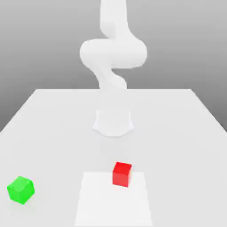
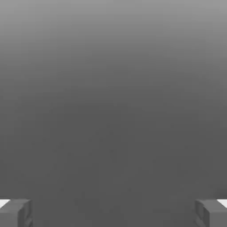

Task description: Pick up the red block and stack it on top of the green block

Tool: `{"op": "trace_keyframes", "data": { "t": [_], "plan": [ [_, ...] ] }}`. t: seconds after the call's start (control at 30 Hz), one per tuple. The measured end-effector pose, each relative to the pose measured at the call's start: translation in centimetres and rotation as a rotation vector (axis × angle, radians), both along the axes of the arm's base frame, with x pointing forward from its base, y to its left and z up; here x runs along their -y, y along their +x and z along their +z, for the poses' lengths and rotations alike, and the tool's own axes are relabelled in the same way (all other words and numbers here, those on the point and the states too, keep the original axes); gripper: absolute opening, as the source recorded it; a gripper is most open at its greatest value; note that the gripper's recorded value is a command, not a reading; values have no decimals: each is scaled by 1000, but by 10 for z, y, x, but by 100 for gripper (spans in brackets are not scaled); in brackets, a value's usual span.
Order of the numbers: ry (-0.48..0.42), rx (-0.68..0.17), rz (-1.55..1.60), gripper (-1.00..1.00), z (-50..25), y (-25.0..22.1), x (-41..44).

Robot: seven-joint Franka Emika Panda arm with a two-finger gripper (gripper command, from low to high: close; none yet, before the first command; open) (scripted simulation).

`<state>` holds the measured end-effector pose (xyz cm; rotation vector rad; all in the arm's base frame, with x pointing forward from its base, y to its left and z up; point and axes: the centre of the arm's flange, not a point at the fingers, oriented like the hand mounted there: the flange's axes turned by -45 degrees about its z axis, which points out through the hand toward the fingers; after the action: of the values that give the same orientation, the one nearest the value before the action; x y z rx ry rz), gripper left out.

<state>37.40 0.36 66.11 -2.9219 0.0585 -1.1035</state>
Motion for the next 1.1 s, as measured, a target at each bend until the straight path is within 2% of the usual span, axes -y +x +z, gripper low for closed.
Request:
{"op": "trace_keyframes", "data": {
  "t": [0.13,0.3,0.43,0.57,0.63,0.8,0.83,1.1],
  "plan": [
    [34,-149,-38,0,-99,36,-7],
    [65,-335,-93,0,-224,46,-15],
    [80,-494,-147,0,-325,27,-20],
    [84,-666,-211,0,-428,-17,-23],
    [84,-706,-229,0,-463,-28,-23],
    [84,-719,-232,0,-511,-34,-24],
    [84,-719,-231,-100,-516,-35,-24],
    [84,-718,-232,-100,-510,-34,-24]
  ]
}}
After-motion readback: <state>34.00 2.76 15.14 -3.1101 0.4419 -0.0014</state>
